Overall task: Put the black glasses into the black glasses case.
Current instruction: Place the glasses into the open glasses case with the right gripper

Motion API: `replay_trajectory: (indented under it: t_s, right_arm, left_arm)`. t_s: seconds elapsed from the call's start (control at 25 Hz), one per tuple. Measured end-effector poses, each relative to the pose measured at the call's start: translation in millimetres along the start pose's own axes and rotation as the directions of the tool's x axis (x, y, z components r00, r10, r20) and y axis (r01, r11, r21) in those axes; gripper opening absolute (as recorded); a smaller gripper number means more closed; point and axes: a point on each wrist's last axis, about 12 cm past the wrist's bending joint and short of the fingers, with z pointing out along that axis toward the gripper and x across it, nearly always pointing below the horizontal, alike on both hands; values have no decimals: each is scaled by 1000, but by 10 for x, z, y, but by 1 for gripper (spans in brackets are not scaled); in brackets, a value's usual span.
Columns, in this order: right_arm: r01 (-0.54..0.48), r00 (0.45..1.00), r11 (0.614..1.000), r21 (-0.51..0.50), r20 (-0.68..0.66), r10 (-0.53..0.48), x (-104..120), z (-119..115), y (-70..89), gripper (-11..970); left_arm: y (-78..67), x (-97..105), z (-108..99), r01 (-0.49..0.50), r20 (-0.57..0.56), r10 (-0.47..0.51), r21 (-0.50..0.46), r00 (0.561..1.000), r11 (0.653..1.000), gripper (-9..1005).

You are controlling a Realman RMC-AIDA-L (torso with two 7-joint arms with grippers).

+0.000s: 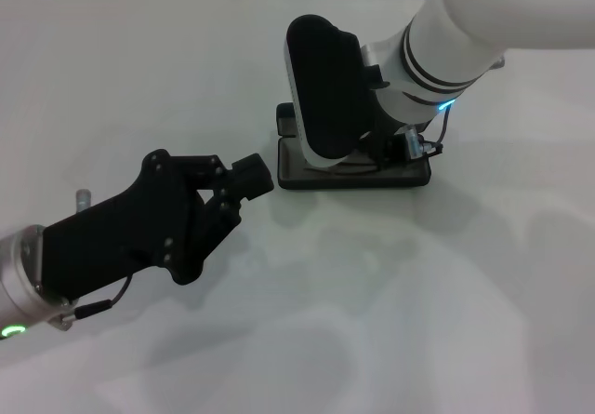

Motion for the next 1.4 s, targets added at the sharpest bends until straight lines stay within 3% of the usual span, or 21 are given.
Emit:
replay_trajectory:
  t_s: [0.56,1.08,1.4]
  right_arm:
    - [5,1000,1000,-5,-5,-5,-10,-17,8,102]
    - [18,1000,1000,18,-13,-18,-17,-135,130,110]
    - [-74,996,997,4,55,73,78,-303,240,111]
  left_arm:
    - [3,4,0,-1,-3,1,-3,1000,1000,68]
    - [12,4,24,-2,-2,2,1,1000,1000,69]
    - [21,-4,37,-12,1,12,5,1000,1000,70]
